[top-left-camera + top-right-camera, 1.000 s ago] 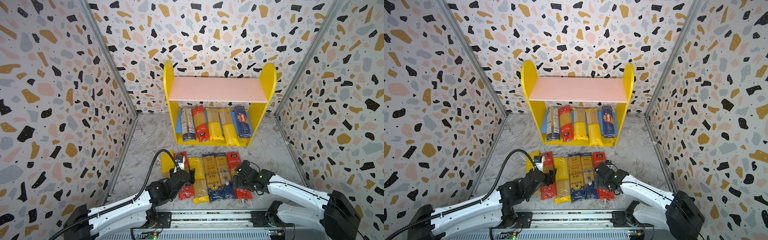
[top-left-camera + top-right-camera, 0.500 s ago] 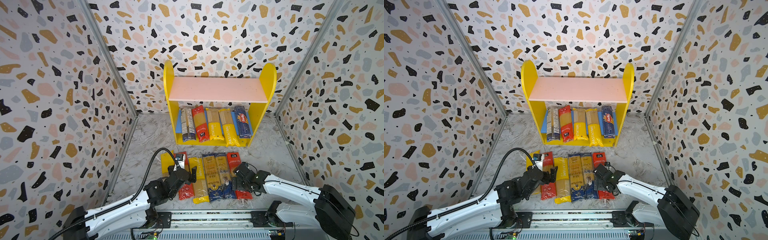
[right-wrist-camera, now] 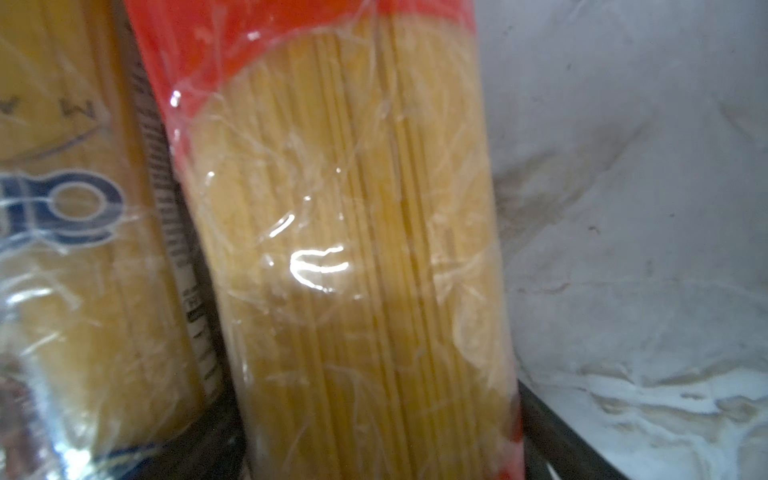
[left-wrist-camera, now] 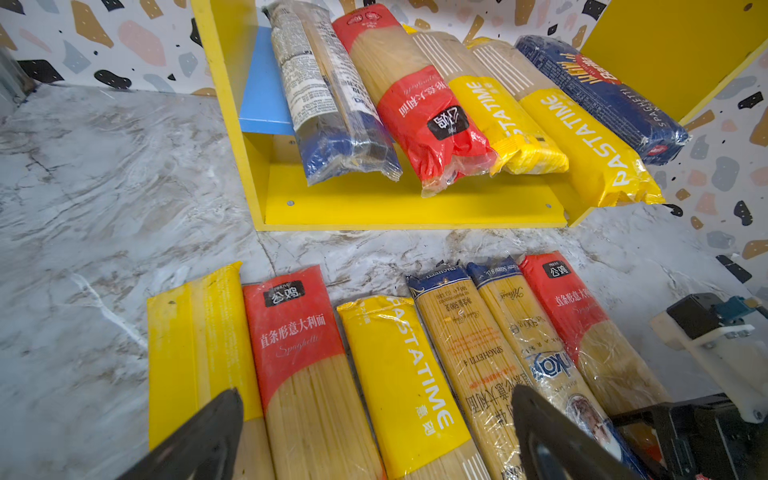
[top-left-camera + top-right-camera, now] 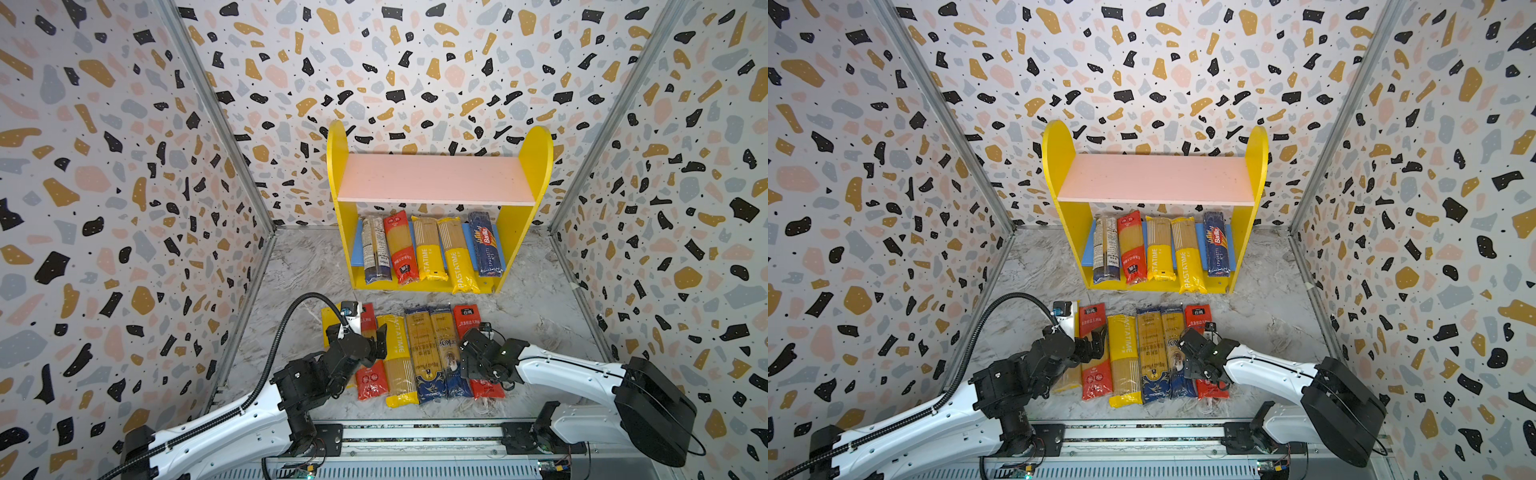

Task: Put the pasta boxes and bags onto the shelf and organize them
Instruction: 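Close the right gripper on the red-labelled bag and lift it upright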

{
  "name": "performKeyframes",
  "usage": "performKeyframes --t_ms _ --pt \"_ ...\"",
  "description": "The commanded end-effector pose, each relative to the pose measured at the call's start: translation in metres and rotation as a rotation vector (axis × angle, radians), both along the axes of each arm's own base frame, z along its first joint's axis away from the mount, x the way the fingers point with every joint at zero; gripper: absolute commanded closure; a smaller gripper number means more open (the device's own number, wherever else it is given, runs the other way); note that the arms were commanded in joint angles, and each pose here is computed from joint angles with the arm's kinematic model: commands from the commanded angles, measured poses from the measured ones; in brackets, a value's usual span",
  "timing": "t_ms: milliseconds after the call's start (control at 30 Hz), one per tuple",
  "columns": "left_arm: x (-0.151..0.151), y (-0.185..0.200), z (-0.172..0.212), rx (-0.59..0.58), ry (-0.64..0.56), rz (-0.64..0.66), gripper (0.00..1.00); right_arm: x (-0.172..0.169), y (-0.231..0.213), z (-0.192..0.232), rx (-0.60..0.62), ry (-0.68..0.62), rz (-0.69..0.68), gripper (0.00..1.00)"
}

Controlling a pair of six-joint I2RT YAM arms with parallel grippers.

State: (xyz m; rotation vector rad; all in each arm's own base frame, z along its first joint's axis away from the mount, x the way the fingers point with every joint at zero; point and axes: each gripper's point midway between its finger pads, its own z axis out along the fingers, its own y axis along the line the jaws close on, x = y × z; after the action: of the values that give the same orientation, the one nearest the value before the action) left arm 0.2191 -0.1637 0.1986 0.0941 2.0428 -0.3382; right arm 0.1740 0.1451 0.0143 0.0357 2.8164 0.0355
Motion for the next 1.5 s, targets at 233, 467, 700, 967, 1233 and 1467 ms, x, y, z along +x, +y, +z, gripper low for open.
performKeyframes --t_ms 233,467,700,967,1233,1467 --pt "-0.002 0.014 0.018 0.005 -0.041 0.031 0.0 -0.018 0.003 -0.023 -0.063 0.111 0.034 0.26" --pt "-0.003 0.019 0.019 0.002 -0.05 0.041 0.01 -0.019 0.019 -0.033 -0.065 0.152 0.062 0.53" --pt "-0.003 0.021 0.029 -0.012 -0.063 0.048 0.01 -0.019 0.026 -0.023 -0.005 0.131 0.076 0.68" --pt "-0.003 0.015 0.037 -0.055 -0.058 0.036 0.01 -0.015 0.016 0.018 0.089 0.008 0.051 0.79" --pt "0.0 0.01 0.045 -0.05 -0.056 0.043 0.01 -0.014 0.013 0.053 0.25 -0.085 0.055 0.8" --pt "0.004 0.006 0.052 -0.041 -0.058 0.048 0.01 -0.017 0.016 0.08 0.384 -0.144 0.082 0.8"
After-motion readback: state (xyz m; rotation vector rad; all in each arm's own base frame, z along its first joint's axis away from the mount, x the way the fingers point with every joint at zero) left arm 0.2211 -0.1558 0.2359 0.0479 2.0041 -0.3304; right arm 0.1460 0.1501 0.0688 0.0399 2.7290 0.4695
